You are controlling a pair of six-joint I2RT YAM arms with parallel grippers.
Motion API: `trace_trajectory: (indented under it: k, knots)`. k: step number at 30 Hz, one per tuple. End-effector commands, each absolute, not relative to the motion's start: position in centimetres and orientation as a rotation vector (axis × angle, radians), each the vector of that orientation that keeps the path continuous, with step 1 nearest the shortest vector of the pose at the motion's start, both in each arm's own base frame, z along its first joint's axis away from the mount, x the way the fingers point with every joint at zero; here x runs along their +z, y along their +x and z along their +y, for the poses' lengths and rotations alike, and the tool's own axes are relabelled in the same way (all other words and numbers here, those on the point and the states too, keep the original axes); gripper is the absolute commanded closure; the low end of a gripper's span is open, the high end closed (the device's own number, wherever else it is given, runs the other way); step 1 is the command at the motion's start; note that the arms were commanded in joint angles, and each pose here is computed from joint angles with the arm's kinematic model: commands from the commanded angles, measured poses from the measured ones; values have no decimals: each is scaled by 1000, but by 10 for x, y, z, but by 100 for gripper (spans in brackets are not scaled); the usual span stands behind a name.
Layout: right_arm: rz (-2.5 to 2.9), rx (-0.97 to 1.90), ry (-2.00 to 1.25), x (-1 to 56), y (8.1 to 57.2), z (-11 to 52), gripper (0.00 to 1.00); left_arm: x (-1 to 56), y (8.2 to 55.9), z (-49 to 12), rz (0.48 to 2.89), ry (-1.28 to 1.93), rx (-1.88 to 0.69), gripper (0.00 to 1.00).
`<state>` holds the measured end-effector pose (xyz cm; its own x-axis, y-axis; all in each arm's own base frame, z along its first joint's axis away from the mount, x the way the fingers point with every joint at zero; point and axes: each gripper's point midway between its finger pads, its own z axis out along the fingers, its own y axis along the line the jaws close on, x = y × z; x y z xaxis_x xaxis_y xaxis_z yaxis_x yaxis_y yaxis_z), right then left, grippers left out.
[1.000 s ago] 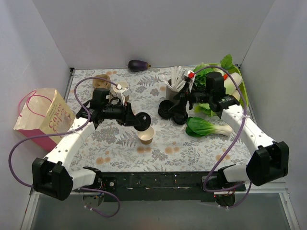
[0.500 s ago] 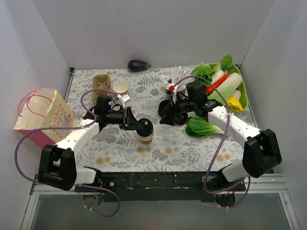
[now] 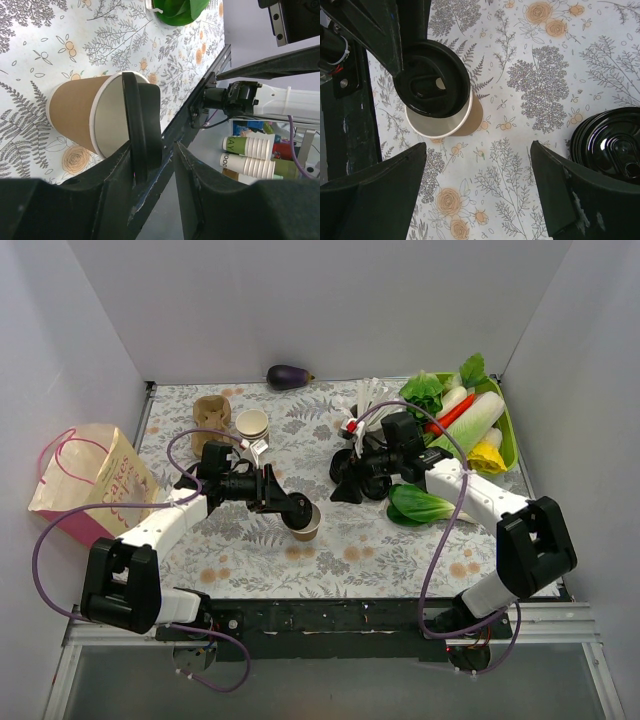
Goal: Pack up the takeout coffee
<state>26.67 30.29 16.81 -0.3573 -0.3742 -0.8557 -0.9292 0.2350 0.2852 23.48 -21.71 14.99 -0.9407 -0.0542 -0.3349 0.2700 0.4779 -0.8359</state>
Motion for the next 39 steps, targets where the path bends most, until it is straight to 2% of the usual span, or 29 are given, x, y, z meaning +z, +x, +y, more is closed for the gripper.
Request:
trace_trajectory:
  k: [1,14,39]
  knots:
    - [1798,1117,-1230,172,267,317,9,147,238,-213,2403,201,-1401,62]
    - [1849,1122,-1218,155,254,321,10,143,252,-205,2416,179,-1266,56]
    - [1912,1203,-1185,145,244,332,10,134,261,-217,2413,236,-1275,51]
